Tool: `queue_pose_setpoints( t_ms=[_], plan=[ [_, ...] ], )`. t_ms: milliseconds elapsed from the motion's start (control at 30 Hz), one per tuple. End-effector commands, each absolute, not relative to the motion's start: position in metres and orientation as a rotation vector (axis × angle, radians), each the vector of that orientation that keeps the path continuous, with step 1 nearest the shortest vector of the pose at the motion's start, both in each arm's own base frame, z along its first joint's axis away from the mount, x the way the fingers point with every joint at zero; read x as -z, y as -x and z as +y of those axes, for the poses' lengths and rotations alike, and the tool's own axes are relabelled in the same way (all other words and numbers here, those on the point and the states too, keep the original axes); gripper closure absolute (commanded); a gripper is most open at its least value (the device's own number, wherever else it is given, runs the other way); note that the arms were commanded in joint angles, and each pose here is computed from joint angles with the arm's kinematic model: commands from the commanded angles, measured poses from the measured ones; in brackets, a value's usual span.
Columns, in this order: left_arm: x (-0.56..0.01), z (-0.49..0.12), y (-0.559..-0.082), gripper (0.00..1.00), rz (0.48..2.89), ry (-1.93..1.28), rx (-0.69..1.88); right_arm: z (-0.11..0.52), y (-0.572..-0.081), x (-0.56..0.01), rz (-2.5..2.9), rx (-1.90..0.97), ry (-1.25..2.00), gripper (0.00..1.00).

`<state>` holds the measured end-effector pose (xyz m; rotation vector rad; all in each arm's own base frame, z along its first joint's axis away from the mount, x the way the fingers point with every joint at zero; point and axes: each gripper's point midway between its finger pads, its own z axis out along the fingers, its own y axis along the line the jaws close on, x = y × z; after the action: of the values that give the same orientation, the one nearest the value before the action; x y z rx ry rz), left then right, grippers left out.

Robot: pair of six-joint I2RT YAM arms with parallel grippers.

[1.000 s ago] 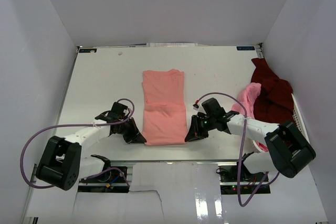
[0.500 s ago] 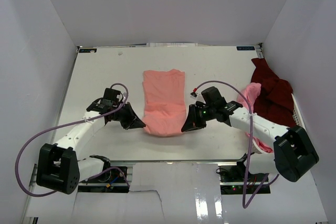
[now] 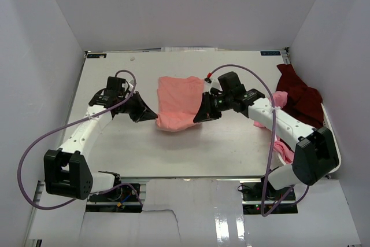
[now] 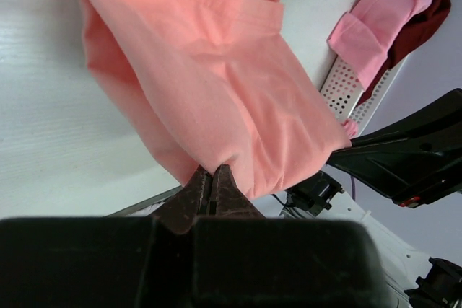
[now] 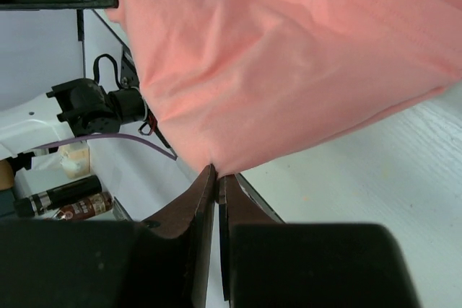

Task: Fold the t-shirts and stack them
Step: Fold the long partially folded tshirt into a neat square

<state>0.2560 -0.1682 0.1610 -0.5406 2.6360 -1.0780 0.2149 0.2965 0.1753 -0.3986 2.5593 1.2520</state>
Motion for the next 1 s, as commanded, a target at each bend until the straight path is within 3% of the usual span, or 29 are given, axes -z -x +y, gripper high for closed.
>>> queue_pose_setpoints(
  t_ms=[0, 567, 967],
  plan=[
    [-0.183, -0.171, -0.271, 1.00, 2.595, 0.489, 1.133, 0.299, -0.224, -0.187, 2.536, -1.270, 0.443, 0.92],
    [-0.215, -0.165, -0.368, 1.00, 2.508, 0.443, 1.194, 0.293, -0.310, -0.204, 2.489, -1.226, 0.409, 0.92],
    [-0.233, -0.170, -0.429, 1.00, 2.448, 0.390, 1.205, 0.292, -0.343, -0.203, 2.500, -1.192, 0.388, 0.92]
  ],
)
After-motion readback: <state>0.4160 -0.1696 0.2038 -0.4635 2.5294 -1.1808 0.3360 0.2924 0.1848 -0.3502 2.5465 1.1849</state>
